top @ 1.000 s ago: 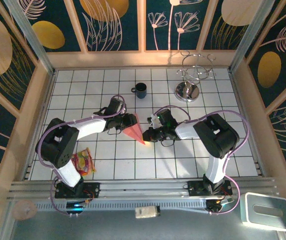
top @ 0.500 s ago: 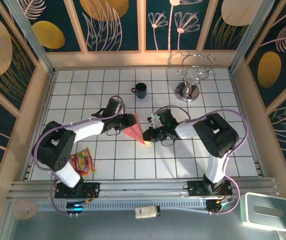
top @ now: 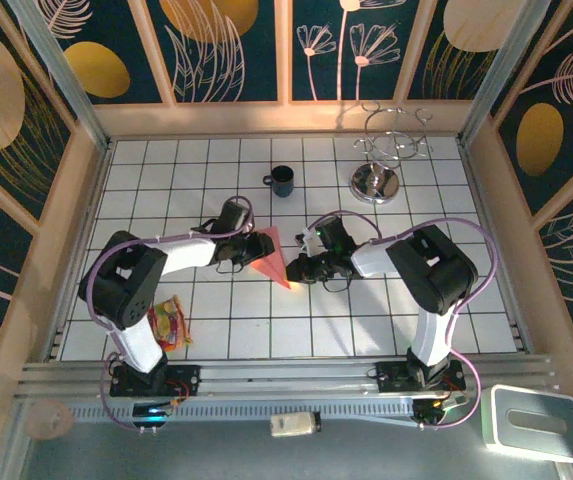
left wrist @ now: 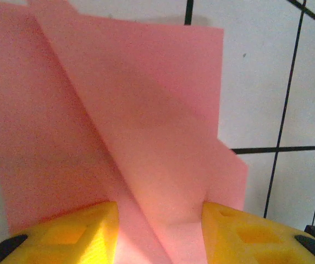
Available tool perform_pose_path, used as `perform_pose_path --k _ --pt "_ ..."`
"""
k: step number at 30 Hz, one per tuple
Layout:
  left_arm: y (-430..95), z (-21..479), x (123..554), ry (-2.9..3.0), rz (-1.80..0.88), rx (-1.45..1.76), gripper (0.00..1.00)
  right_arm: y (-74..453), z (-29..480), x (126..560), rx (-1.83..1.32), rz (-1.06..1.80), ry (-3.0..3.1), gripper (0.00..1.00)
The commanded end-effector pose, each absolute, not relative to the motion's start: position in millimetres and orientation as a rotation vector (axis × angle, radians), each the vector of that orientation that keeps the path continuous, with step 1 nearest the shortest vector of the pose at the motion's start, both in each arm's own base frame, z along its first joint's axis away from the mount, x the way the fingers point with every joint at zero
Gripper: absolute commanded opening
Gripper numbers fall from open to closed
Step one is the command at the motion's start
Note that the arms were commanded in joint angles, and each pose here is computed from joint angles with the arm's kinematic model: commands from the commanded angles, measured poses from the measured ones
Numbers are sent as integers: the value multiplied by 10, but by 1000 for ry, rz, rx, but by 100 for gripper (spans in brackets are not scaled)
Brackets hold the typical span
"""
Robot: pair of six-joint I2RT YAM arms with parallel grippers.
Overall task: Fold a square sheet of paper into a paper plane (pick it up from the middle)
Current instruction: Fourth fold the wing at the center of the table.
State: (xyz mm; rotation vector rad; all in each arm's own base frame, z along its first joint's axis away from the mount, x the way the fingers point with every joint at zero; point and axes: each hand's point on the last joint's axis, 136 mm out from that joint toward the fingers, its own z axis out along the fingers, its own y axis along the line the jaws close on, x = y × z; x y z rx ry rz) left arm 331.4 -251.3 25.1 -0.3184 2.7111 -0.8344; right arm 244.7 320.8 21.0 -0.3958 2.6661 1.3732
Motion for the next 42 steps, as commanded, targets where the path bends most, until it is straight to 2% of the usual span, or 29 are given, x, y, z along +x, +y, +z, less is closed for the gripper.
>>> perform_pose_path --k 1,8,11,16,19,23,31,42 --pt "-2436 135 3322 2753 -753 -351 44 3135 -4 2425 -341 1304 2752 7" --pt "-2284 -87 3234 2834 -613 -389 43 3123 1 2422 -337 1299 2753 10" --pt "-2190 -208 3176 2869 -534 -398 44 3122 74 2434 -333 1303 2731 17" --pt "-2062 -383 3072 2915 -436 -408 44 3175 533 2535 -336 1359 2588 32" --pt "-2035 -442 3036 2930 -417 -408 45 3150 712 2628 -301 1324 2534 36" --pt "-1996 -492 3008 2942 -387 -411 46 3136 808 2695 -283 1284 2503 35" --pt "-1920 -571 2955 2963 -327 -415 46 3470 793 2621 -395 1309 2512 21" --pt "-1861 -666 2905 2991 -274 -405 48 3505 517 2637 -377 1254 2589 18"
